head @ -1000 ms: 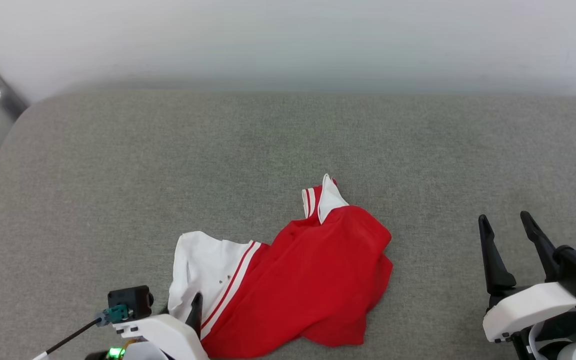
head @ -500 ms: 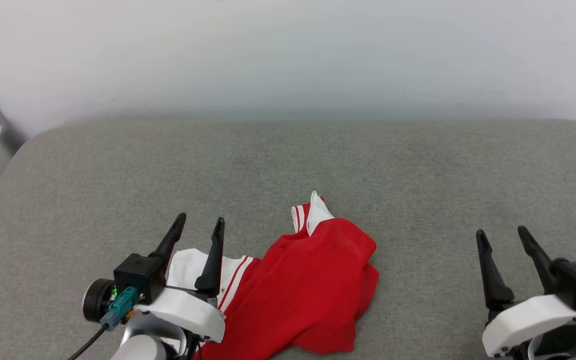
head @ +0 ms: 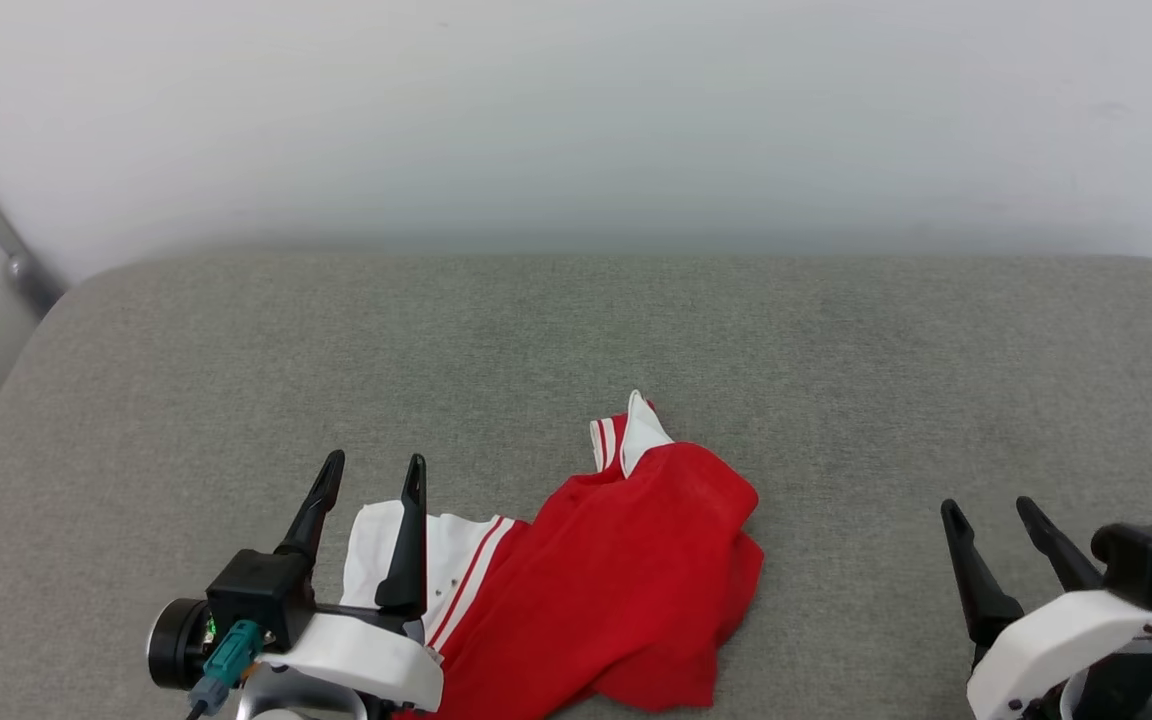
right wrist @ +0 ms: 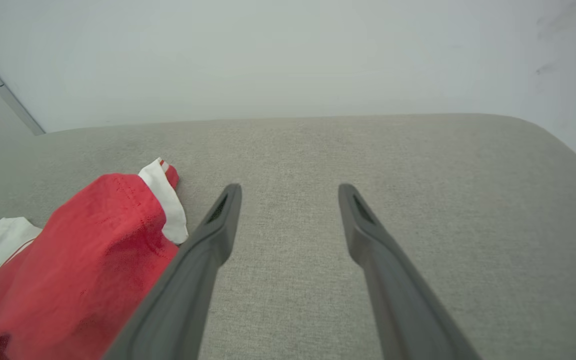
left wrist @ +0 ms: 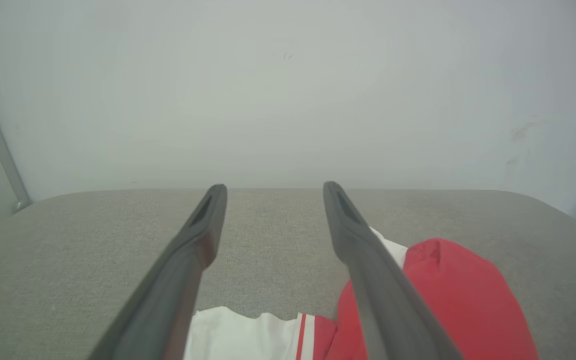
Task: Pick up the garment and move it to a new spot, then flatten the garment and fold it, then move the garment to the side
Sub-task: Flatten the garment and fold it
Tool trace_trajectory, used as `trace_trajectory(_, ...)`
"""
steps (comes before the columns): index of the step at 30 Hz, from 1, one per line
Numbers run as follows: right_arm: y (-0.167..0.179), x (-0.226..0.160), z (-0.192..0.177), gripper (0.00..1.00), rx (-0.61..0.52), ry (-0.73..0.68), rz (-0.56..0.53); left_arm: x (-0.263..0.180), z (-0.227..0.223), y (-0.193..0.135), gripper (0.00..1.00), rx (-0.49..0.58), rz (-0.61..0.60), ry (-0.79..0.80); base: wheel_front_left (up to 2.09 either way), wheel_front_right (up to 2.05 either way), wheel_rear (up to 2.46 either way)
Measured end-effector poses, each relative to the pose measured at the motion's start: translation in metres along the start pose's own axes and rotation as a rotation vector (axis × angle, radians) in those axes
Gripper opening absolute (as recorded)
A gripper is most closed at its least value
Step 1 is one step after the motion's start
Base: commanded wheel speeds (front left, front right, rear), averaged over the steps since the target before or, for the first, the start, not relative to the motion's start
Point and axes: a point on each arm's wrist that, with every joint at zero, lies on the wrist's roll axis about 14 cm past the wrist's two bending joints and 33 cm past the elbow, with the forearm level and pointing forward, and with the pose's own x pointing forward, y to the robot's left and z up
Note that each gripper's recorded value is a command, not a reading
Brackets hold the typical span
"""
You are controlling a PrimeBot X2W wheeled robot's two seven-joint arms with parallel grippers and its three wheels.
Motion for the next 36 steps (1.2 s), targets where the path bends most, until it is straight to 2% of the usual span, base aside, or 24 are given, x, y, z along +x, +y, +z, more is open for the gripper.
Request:
trace_trajectory(4,0.008,0.017,-0.017,1.0,0.032,0.158,0.061,-0.004,0.002,0.006,1.0,0.002,0.021,-0.008,0.0,0.0,0.0)
trace_trajectory(10,0.057,0.044,-0.032,1.0,0.003,0.387,0.278,-0.004,0.002,0.016,1.0,-0.009,0.07,-0.012,0.0,0.0,0.0)
trace_trajectory(15,0.091,0.06,-0.047,1.0,-0.015,0.547,0.418,-0.005,-0.004,0.028,1.0,-0.009,0.111,0.004,0.0,0.0,0.0)
trace_trajectory(26,0.117,0.074,-0.098,1.0,0.027,0.842,0.53,-0.001,-0.017,0.042,1.0,-0.02,0.169,0.029,0.0,0.0,0.0)
trace_trajectory(27,0.119,0.073,-0.1,0.07,0.03,0.85,0.537,0.0,-0.018,0.044,1.0,-0.018,0.172,0.031,0.0,0.0,0.0)
trace_trajectory(28,0.12,0.073,-0.101,0.0,0.031,0.855,0.542,0.0,-0.019,0.045,1.0,-0.017,0.175,0.032,0.0,0.0,0.0)
trace_trajectory(31,0.122,0.071,-0.095,0.0,0.031,0.843,0.561,0.001,-0.018,0.046,1.0,-0.011,0.176,0.029,0.0,0.0,0.0)
trace_trajectory(36,0.119,0.071,-0.065,0.0,0.009,0.729,0.573,0.003,-0.017,0.045,1.0,-0.004,0.165,0.022,0.0,0.0,0.0)
